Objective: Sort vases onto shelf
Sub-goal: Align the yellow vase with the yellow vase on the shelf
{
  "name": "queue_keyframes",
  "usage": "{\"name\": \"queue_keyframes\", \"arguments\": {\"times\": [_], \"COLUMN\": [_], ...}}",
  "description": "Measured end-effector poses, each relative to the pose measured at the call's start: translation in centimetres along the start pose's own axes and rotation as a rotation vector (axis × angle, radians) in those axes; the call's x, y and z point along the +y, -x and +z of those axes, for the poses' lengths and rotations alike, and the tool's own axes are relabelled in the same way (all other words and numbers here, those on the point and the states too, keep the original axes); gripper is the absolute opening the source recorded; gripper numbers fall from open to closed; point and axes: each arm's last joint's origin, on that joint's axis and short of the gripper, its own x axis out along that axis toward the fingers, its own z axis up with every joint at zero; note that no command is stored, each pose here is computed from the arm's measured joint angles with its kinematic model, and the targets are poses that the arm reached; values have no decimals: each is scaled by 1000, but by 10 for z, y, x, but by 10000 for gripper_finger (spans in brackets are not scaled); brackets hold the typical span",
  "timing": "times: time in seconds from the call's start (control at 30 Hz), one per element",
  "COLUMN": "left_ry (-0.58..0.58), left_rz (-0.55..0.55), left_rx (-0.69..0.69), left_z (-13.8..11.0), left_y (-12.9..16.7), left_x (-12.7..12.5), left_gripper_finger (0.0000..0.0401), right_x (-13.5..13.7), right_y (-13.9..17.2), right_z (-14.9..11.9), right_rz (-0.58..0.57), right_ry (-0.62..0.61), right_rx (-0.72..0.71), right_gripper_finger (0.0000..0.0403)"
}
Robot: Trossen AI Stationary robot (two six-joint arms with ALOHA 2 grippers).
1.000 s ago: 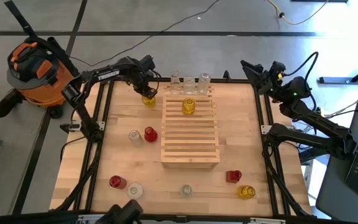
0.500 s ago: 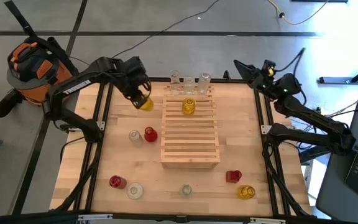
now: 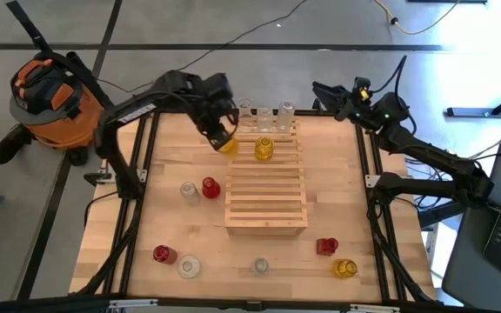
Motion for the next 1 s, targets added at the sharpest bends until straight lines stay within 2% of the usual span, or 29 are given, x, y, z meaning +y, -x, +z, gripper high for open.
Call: {"name": "queue_keyframes", "arguments": {"times": [0.2,0.4,0.77,1.0], "left_ry": [-10,-13,-28,-44], "left_rz": [-23,-25,-72,-64], "left_rx": [68,50,-24,-43], "left_z": [12,14,22,23], "left_y": [-25,-26,-25,-25], "left_x": [-1,-2,-4,-4], "left_gripper_finger": [38,53,79,122], "right_x": [1,-3,-3,-3], "right_y": [0,0,0,0], "right_z": [-3,-7,-7,-7], "right_rz": [43,15,12,12], "right_ry": [-5,-15,1,1], "right_rx": [68,120,124,123], "right_gripper_finger": [266,266,266,266]}}
